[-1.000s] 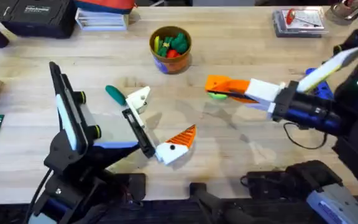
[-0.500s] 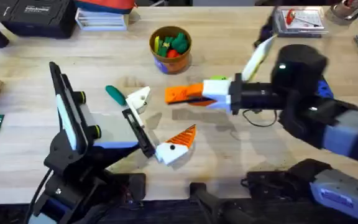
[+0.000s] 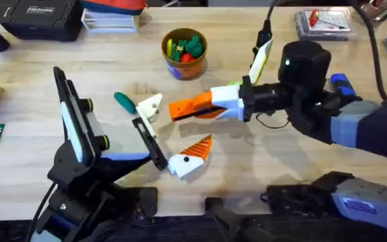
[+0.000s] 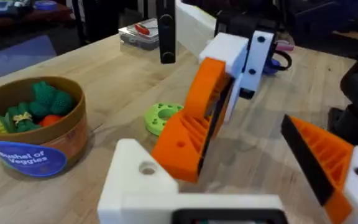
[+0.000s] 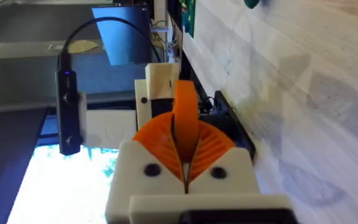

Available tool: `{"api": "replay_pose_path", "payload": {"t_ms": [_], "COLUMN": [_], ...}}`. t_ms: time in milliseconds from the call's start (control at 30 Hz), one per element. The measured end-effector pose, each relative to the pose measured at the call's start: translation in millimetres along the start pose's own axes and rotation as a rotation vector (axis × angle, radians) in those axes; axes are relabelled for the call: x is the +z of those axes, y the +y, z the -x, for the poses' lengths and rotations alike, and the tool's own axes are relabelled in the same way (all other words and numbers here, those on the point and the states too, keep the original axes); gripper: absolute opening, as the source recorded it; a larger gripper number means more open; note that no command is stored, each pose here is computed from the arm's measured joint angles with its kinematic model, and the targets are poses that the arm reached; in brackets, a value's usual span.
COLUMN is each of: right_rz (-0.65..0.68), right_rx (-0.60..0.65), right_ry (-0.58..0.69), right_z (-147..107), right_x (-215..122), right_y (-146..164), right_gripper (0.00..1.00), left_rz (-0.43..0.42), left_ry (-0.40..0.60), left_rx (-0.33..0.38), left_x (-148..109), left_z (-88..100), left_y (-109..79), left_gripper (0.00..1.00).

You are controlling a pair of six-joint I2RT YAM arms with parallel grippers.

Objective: Pick up the gripper from the table and insert it into the empty holder that is missing its gripper. Then pick up a screw, insert it into the mounting hole, and use the screwdriver to tighten it. Finally, clean up the table by picking up the vegetable and placing it into the bucket.

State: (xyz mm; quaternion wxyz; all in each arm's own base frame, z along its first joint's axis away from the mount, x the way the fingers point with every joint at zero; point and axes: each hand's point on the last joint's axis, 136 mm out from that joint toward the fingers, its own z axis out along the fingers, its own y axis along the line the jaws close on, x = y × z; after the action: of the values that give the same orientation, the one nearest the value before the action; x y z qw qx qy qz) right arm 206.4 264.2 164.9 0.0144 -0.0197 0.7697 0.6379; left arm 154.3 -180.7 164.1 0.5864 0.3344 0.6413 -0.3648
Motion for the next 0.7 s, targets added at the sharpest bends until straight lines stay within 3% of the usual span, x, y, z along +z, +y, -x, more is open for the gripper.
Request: {"api": "replay_pose_path", "payload": {"t_ms": [333, 700], "right_rz": [0.021, 0.061], "right_rx": [-0.041, -0.079], "right_ry": [0.03, 0.126], "right_z": [1.3, 15.6], "right_x": [8.3, 34.4], "right_y": [17.1, 20.4], "right_gripper": [0.007, 0.007], "left_rz": [-0.026, 0.112], "left_ry": [0.001, -0.005], "left_rx": [0.0, -0.01], "left_x": [-0.1, -2.1], "left_z": [-0.2, 0.8], "left_y": [-4.5, 20.7], "left_gripper": [0.986, 0.986]}}
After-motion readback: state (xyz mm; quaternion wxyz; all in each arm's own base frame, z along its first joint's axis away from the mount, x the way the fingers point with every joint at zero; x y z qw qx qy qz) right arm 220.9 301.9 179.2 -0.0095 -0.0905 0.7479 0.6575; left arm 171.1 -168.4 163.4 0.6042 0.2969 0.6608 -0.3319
